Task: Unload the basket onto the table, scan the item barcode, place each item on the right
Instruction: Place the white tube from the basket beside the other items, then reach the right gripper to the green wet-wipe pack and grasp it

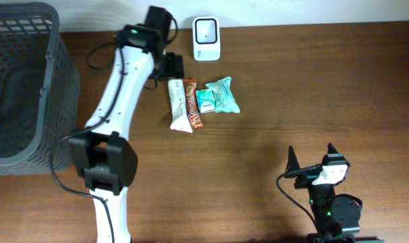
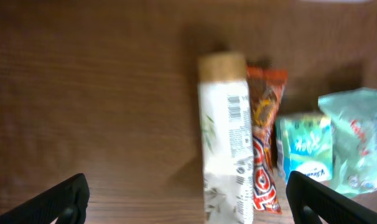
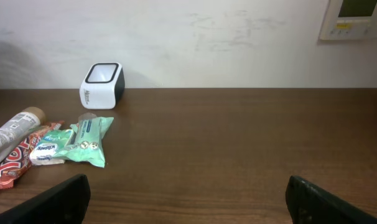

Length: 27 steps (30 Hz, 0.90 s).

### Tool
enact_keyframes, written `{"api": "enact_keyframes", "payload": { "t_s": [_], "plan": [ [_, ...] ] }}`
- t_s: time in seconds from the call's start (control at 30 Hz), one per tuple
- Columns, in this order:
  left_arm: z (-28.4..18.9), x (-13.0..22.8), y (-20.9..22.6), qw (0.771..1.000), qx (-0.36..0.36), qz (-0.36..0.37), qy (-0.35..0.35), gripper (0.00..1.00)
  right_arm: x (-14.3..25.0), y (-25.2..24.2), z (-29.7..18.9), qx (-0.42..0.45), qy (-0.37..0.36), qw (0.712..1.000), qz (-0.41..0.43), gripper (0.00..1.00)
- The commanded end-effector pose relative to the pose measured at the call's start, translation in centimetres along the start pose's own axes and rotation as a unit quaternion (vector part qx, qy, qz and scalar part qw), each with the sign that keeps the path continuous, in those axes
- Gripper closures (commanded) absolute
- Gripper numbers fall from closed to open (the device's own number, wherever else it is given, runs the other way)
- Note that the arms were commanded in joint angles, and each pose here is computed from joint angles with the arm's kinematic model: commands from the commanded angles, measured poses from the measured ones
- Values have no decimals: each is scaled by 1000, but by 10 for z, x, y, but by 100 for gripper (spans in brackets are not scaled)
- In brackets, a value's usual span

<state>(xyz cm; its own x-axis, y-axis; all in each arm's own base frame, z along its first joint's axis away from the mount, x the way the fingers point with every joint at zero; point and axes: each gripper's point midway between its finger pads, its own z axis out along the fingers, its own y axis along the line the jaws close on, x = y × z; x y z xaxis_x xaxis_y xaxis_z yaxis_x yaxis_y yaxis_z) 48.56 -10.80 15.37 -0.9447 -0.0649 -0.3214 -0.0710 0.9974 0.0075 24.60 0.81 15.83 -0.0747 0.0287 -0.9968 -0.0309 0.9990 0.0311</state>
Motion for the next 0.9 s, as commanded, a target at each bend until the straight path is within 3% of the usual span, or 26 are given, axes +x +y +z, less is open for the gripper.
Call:
{"api": "enact_keyframes", "payload": {
  "t_s": [0.0, 0.17, 0.2, 0.23, 0.27, 0.33, 0.37, 0.4, 0.47, 0.57, 0.63, 0.73, 0.87],
  "plan": [
    [-14, -12, 29, 999, -13, -26, -17, 1, 3, -3, 0, 6, 2, 1000, 6, 1],
    [-11, -9, 62, 998, -28, -54, 1, 1, 1, -3, 0, 7, -1, 1000, 6, 1],
    [-9, -7, 65, 998, -33, -56, 5, 1, -14, 0, 0, -1, -32, 999, 8, 1],
    [-9, -7, 68, 998, -36, -58, 4, 1, -22, 8, -1, -27, -48, 998, 24, 1],
    [-8, -7, 71, 997, -37, -61, 5, 1, -32, 36, -6, -110, -59, 989, 85, 1],
    [-7, -7, 74, 997, -31, -67, 9, 1, -32, 86, -26, -269, -13, 945, 188, 1],
    [-7, -6, 74, 997, -31, -67, 11, 1, -38, 87, -27, -273, -17, 937, 216, 1],
    [-7, -6, 74, 997, -31, -67, 11, 1, -60, 87, -32, -287, -52, 925, 243, 1],
    [-7, -7, 73, 997, -30, -66, 8, 1, -112, 86, -53, -312, -163, 911, 215, 1],
    [-7, -7, 73, 997, -30, -66, 8, 1, -165, 76, -65, -276, -228, 919, 167, 1],
    [-7, -7, 73, 997, -30, -66, 8, 1, -190, 77, -49, -245, -189, 946, 99, 1],
    [-7, -7, 73, 997, -30, -66, 8, 1, -190, 81, -1, -228, -34, 972, 38, 2],
    [-7, -7, 73, 997, -30, -66, 8, 1, -158, 81, 64, -225, 227, 947, 20, 2]
  ]
}}
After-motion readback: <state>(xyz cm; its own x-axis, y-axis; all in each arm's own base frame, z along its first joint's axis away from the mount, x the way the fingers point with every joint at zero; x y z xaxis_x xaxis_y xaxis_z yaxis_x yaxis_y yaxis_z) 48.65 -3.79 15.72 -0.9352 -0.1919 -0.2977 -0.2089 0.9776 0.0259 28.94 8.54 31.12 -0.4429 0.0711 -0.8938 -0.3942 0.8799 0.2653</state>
